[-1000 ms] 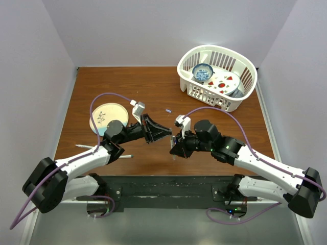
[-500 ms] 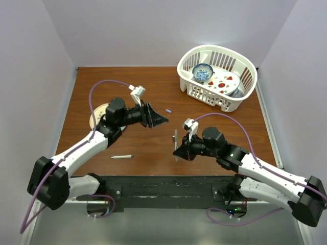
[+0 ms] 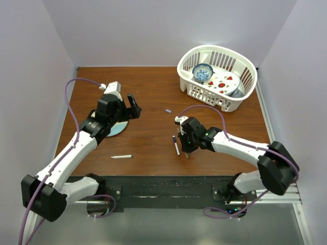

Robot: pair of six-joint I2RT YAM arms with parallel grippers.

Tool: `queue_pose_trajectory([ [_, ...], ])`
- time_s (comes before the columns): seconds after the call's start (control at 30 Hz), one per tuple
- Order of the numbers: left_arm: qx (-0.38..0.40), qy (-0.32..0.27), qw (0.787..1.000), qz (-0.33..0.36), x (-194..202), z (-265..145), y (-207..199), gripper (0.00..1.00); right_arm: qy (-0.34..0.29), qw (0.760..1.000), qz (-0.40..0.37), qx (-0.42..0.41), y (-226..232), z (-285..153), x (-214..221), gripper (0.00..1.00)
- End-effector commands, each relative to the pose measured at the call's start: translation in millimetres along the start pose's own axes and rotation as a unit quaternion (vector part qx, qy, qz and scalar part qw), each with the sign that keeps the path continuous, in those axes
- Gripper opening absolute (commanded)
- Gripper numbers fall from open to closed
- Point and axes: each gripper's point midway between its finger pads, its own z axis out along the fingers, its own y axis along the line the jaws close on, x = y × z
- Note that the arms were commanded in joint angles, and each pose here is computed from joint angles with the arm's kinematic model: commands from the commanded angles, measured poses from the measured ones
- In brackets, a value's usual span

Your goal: Insert the pens into the pen caps

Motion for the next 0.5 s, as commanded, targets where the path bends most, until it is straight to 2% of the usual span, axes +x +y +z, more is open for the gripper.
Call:
queue_pose_trajectory([
  [0.0, -0.124, -0.018, 0.992, -0.01, 8, -11, 53, 0.99, 0.019, 0.999, 0.004, 0.03, -17, 13, -9, 0.0],
  [0.13, -0.153, -0.023, 0.987, -0.046, 17, -16, 66, 0.96, 0.023, 0.999, 0.029, 0.029, -23, 28, -11, 0.03],
  [0.23, -0.2, 0.003, 0.976, -0.09, 36, -21, 81, 0.94, 0.038, 0.998, 0.039, 0.013, -18, 39, -7, 0.07],
  [0.33, -0.251, 0.049, 0.954, -0.154, 64, -31, 93, 0.9, 0.045, 0.998, 0.051, 0.01, -19, 46, -4, 0.12],
  [0.37, -0.278, 0.069, 0.938, -0.194, 80, -39, 98, 0.89, 0.042, 0.997, 0.058, 0.007, -18, 47, -6, 0.13],
  [0.43, -0.281, 0.105, 0.925, -0.234, 100, -44, 94, 0.87, 0.04, 0.997, 0.066, 0.001, -17, 47, -6, 0.17],
  [0.47, -0.295, 0.122, 0.91, -0.265, 118, -47, 97, 0.86, 0.036, 0.997, 0.072, 0.001, -17, 47, -8, 0.17],
])
